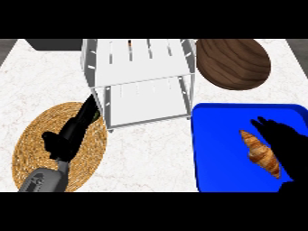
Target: Pick the croissant from the tray and place it in the tiered basket
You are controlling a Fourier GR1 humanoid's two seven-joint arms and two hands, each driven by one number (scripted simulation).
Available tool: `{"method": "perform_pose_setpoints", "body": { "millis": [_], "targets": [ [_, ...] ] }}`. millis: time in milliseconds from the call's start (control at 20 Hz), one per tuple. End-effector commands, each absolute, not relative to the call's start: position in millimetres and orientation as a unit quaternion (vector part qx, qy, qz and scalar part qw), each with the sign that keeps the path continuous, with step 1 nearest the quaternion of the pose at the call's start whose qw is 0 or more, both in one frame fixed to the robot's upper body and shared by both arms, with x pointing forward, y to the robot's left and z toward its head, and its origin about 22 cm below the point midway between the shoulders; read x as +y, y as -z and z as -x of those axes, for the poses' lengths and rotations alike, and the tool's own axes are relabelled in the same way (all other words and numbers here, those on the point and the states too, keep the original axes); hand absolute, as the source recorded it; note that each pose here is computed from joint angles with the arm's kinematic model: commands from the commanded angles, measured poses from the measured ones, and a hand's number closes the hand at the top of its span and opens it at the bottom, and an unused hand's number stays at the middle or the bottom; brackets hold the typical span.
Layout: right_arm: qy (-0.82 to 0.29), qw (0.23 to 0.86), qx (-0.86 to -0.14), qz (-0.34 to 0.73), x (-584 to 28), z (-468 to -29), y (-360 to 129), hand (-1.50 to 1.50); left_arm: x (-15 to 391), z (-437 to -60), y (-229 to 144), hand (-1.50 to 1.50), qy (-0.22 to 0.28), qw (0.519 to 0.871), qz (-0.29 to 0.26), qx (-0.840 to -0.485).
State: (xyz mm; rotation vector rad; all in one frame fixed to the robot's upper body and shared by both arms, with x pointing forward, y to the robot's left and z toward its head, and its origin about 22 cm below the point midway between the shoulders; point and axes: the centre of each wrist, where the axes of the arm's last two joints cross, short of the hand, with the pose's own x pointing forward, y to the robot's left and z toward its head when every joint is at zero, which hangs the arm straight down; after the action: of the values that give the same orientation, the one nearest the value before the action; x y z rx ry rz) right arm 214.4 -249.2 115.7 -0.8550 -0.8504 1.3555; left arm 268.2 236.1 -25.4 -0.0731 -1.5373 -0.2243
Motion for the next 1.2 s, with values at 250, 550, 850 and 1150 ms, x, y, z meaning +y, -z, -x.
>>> {"method": "perform_pose_setpoints", "body": {
  "millis": [250,550,850,1150],
  "targets": [
    [-0.582,0.626,-0.373,0.361,-259.7,-232.5,-70.6,-1.50,235.4,-266.5,6.4,0.00,0.104,0.715,0.029,-0.691],
    [-0.571,0.645,-0.346,0.372,-282.4,-238.7,-54.4,-1.50,238.6,-263.7,23.3,0.00,0.105,0.712,0.031,-0.693],
    [-0.569,0.649,-0.351,0.363,-297.1,-219.5,-38.4,-1.50,244.8,-250.5,24.1,0.00,0.106,0.712,0.027,-0.694],
    [-0.574,0.654,-0.342,0.356,-295.2,-242.3,-7.2,-1.50,232.3,-264.4,14.6,0.00,0.103,0.708,0.037,-0.698]
  ]
}}
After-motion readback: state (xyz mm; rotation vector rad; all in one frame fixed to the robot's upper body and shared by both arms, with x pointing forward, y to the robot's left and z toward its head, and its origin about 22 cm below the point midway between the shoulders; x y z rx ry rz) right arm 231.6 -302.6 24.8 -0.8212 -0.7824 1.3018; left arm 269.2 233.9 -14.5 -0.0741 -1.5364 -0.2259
